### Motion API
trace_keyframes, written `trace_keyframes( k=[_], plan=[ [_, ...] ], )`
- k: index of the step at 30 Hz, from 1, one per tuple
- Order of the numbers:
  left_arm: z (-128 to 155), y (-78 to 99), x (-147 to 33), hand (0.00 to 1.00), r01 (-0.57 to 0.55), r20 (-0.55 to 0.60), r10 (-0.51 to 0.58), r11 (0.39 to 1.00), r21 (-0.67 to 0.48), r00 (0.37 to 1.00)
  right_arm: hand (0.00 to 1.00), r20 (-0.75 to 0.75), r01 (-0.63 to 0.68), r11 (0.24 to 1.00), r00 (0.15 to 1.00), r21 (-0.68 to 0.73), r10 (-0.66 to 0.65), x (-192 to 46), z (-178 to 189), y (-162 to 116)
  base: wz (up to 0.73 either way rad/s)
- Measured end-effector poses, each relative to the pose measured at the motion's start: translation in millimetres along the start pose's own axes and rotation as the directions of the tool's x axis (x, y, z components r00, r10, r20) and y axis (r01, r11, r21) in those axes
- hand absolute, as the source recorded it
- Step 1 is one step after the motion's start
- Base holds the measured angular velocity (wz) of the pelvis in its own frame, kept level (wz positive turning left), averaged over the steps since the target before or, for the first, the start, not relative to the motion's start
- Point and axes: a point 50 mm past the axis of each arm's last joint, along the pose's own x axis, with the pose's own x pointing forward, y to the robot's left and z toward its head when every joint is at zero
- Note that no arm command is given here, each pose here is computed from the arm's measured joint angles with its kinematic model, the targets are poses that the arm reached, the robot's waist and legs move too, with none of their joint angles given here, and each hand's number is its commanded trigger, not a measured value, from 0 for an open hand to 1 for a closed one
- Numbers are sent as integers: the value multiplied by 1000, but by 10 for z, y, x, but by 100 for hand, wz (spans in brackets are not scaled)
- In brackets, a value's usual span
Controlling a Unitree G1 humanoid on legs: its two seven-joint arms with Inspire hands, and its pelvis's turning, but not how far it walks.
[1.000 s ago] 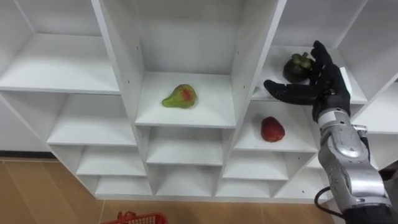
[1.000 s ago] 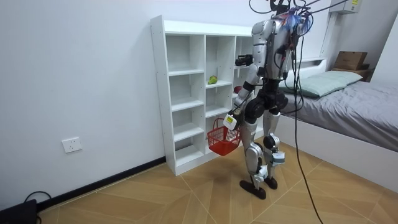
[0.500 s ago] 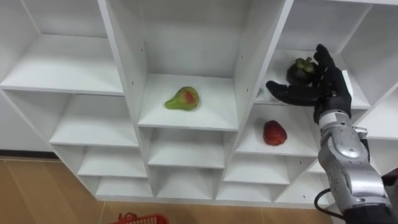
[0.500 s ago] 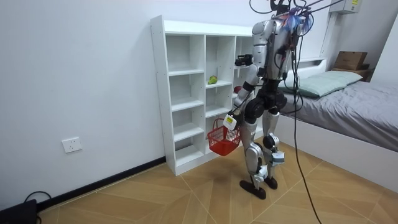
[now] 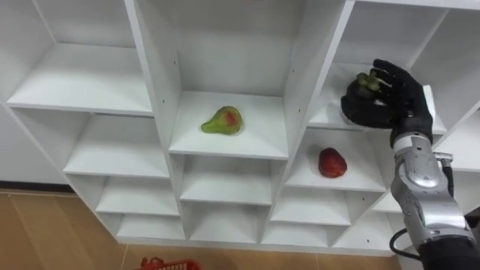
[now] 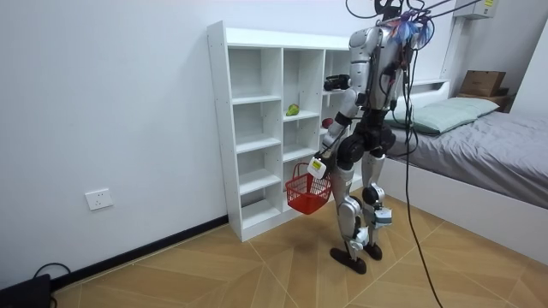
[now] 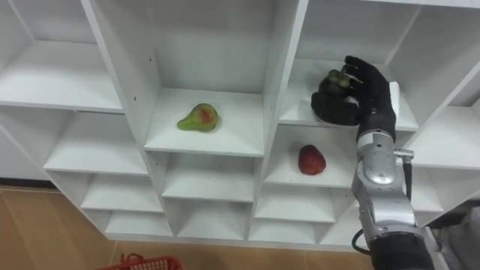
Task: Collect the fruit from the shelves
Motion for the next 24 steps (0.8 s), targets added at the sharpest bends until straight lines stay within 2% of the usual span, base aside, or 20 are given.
trace_keyframes(
  k=[9,24],
  plan=[
    [29,3,-2,100,2,12,-2,1000,6,1000,100,-9,36,999,999,22,-36,30,13,-70,0],
    [188,-68,26,100,28,31,-30,999,36,999,100,-46,13,999,999,46,-11,11,-54,-51,0]
  ],
)
